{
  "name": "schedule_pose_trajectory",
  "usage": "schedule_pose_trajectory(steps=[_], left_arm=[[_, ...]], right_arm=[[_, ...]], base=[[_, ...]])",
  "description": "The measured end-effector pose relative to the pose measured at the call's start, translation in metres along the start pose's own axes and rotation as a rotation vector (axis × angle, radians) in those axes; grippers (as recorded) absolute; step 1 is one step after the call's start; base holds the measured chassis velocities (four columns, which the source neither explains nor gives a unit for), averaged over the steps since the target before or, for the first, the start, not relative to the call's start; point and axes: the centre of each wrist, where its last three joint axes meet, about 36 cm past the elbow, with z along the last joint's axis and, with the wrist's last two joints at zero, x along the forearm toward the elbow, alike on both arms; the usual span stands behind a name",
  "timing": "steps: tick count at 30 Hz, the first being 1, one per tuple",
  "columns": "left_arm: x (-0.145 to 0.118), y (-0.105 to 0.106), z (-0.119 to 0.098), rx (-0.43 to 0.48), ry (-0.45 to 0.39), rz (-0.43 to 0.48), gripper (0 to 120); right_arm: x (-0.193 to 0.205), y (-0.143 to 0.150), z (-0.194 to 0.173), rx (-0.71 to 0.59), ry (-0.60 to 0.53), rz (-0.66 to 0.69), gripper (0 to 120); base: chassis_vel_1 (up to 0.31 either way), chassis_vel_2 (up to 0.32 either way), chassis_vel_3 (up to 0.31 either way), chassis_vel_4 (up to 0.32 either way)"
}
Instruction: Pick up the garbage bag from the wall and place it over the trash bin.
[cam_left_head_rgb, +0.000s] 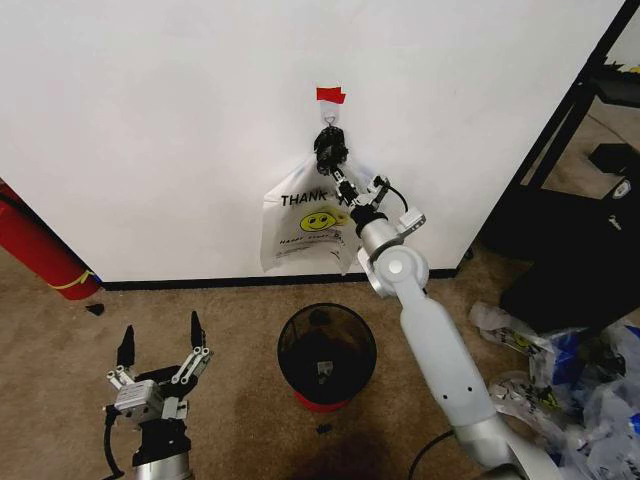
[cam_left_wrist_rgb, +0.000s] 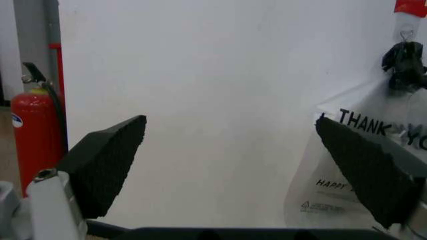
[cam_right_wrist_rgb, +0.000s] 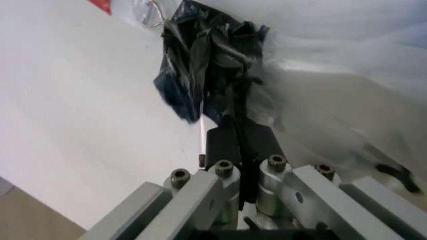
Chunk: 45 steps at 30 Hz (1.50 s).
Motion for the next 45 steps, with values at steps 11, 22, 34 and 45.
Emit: schedule_pose_trajectory(steps=[11, 22, 34, 45], left_arm=[[0.001, -0.003, 0.004, 0.012, 0.007, 0.005, 100], [-0.001, -0.004, 0.007, 0.022, 0.008, 0.019, 100], [-0.003, -0.002, 0.011, 0.034, 0.011, 0.027, 100], [-0.005, -0.004, 0.02, 0.048, 0.022, 0.04, 100]], right_arm=[[0.066, 0.01, 0.019, 0.01, 0.019, 0.012, 0], [0.116, 0.02, 0.02, 0.052, 0.02, 0.023, 0], [0.161, 0.025, 0.029, 0.148, 0.032, 0.035, 0], [0.214, 0.028, 0.043, 0.266, 0.052, 0.051, 0]], base=[[0.0, 0.0, 0.0, 0.0], [0.0, 0.0, 0.0, 0.0], [0.0, 0.0, 0.0, 0.0], [0.0, 0.0, 0.0, 0.0]])
